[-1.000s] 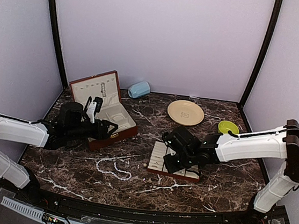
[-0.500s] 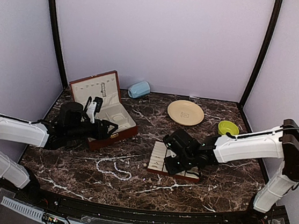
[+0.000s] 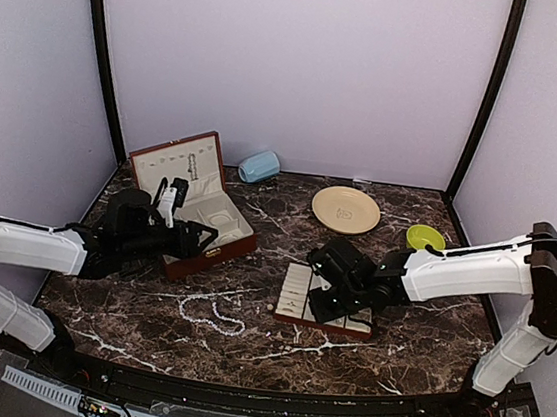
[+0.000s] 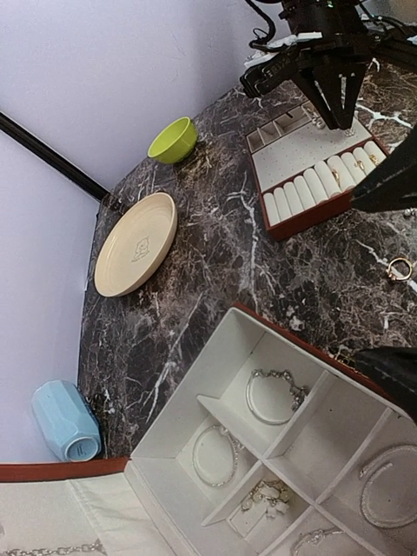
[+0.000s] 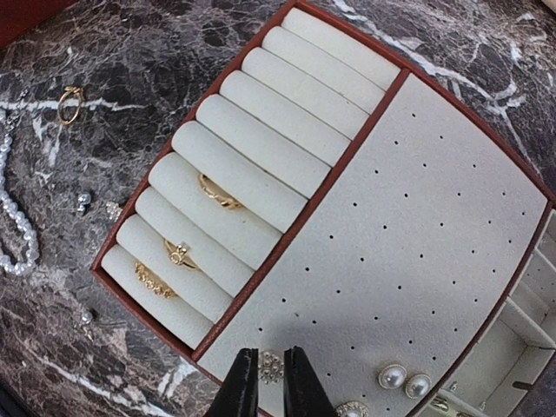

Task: Organize the mixed jewelry
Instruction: Adjust the earring on the earring holder.

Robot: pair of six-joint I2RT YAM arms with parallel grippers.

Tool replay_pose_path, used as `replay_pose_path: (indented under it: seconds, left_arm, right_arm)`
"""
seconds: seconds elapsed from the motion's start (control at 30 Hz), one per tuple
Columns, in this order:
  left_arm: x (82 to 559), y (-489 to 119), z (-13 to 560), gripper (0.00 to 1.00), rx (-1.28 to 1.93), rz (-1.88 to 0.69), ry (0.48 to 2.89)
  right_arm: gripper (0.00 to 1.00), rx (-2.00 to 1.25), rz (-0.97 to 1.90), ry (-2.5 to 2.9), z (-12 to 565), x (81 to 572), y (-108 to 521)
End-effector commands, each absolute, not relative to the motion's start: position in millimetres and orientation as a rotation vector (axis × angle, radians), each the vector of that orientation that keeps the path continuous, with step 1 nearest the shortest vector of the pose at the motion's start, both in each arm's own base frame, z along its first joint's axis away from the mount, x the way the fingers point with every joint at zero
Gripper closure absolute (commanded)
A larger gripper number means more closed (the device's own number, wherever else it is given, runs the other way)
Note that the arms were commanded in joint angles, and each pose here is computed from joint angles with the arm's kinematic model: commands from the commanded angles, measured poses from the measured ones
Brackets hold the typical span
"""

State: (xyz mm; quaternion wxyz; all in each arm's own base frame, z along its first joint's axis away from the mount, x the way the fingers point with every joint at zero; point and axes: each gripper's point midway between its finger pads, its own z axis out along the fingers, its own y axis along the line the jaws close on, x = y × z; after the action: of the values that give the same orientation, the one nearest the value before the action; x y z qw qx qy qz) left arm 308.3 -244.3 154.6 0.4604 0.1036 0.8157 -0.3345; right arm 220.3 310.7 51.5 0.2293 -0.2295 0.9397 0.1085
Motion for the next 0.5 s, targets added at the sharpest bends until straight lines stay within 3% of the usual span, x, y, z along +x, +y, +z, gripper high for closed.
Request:
replay_pose_path:
  seconds: [0.0,0.2,0.33,0.47]
  left_arm:
    - [307,-232,164,0.44,0.246,-0.772,1.983]
    - [306,-221,167,0.43,0.231,-0.73,2.001]
    - [311,-200,182,0.36,0.209,-0.688,2.026]
    - [318,-169,200,0.28,0.188,-0.625,2.037]
  right_arm:
    - [0.83,-0.549,0.379,2.552,76,231,309]
    - [0.71,-0.515,0.389,2.534,87,237,300]
    - [0.62,-0.581,0.408,2.519,97,236,308]
    - [0.61,-0.69,0.439,2.485,108,236,327]
